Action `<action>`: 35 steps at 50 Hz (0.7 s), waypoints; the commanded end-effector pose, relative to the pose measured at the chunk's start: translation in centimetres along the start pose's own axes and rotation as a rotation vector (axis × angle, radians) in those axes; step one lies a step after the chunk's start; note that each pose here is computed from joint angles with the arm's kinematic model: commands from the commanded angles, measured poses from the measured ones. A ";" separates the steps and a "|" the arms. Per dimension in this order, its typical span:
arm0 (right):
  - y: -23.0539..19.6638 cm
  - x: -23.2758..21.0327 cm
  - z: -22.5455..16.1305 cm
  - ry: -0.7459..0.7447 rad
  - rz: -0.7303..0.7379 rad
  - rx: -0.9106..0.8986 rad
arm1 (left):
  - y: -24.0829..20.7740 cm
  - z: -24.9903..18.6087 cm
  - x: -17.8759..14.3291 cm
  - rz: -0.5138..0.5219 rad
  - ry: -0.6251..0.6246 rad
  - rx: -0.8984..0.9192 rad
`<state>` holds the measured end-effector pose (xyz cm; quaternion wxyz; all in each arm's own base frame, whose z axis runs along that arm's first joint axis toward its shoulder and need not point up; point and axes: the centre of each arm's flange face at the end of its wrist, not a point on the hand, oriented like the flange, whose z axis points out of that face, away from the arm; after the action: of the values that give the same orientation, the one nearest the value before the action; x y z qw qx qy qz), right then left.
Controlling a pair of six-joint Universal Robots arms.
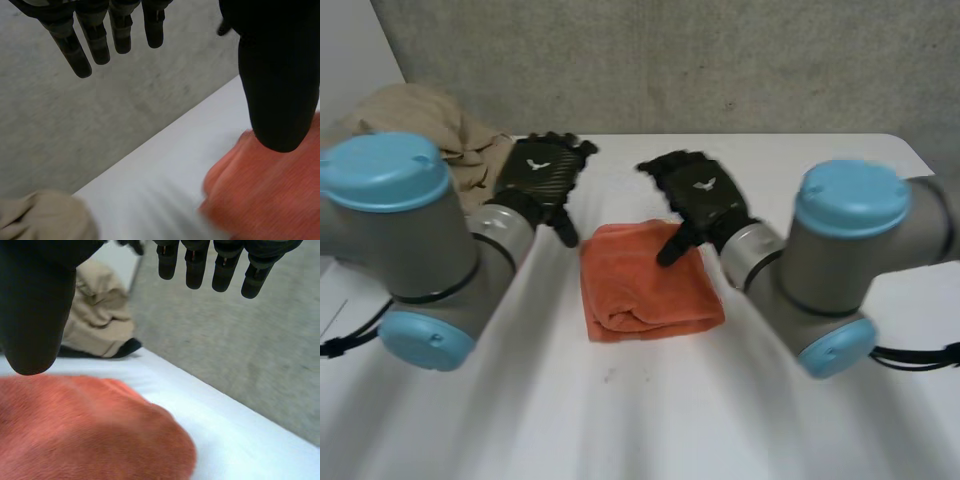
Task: Fold the laundry.
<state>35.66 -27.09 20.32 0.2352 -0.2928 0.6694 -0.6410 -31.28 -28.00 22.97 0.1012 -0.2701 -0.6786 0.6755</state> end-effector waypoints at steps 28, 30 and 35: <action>4.2 3.8 1.2 0.049 -0.006 -0.360 | 6.6 0.6 4.9 0.081 0.050 -0.349; 2.8 4.1 0.3 0.076 -0.020 -0.324 | 4.2 0.7 4.6 0.066 0.065 -0.273; 2.2 4.8 -1.1 0.159 -0.035 -0.269 | 0.4 1.0 3.8 0.041 0.121 -0.135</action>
<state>32.83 -30.36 17.06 0.1521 -0.3107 0.7719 -0.5334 -34.46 -26.54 17.08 0.0605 -0.3289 -0.7558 0.5629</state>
